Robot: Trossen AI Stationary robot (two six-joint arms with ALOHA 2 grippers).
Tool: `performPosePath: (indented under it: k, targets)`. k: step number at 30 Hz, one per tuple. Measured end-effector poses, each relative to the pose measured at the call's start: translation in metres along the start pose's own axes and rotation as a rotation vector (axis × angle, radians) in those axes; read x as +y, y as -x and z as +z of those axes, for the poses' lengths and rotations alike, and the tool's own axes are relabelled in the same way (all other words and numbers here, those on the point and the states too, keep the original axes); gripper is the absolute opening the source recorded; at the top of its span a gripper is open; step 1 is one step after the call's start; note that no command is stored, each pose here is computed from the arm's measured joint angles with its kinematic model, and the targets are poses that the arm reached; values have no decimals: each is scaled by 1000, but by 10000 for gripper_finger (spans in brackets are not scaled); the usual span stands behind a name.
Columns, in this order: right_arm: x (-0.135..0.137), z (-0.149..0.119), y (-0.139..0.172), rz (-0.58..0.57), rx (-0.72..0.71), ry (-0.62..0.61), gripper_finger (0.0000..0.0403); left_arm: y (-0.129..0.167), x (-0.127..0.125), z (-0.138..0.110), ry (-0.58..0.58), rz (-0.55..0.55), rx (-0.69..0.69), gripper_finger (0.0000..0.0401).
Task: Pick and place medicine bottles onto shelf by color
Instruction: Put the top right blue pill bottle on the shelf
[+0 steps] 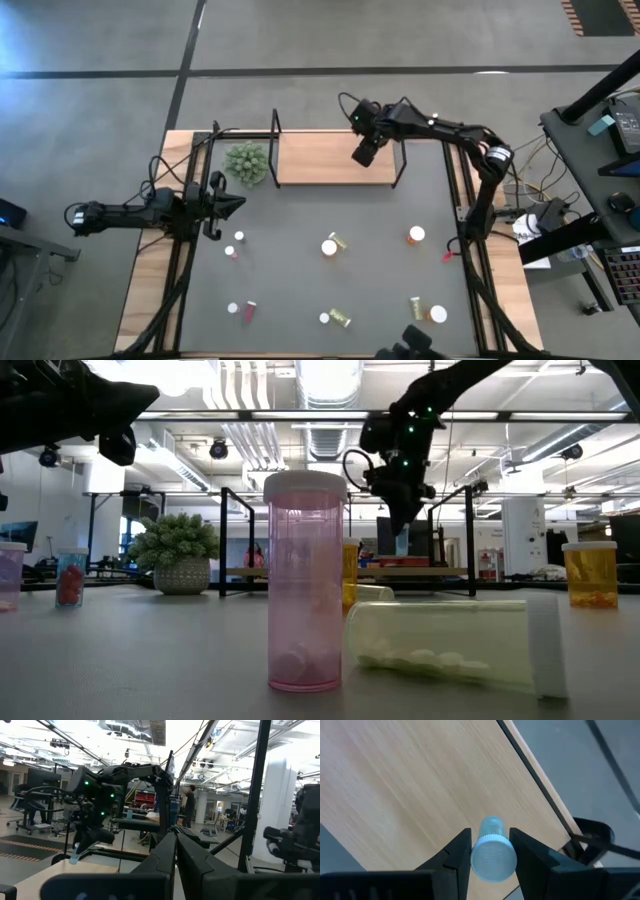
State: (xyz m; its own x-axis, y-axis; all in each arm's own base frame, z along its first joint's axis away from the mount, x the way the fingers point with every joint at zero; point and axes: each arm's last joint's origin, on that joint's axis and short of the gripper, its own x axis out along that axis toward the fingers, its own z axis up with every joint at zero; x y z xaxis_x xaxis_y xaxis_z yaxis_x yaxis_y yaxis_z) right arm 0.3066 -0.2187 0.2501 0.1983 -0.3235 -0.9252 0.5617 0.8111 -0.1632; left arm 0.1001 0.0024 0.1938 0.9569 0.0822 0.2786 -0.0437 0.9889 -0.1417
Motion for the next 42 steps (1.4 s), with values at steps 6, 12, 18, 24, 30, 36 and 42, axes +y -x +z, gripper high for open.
performPosePath:
  k: [6,12,18,24,30,36,42]
  targets:
    - [-10,-1,-1,6,7,73,116,0,0,0,0,0,0,0]
    - [-8,-1,-1,22,2,160,116,0,0,0,0,0,0,0]
    - [-8,0,-1,48,-10,207,116,0,0,0,0,0,0,0]
    - [-10,3,-1,58,-50,205,116,0,0,0,0,0,0,0]
    - [-11,4,-2,54,-54,169,116,0,0,0,0,0,0,0]
    - [-9,4,-15,72,-30,235,116,0,0,0,0,0,1,0]
    - [-8,3,-25,91,0,294,116,0,0,0,0,0,0,0]
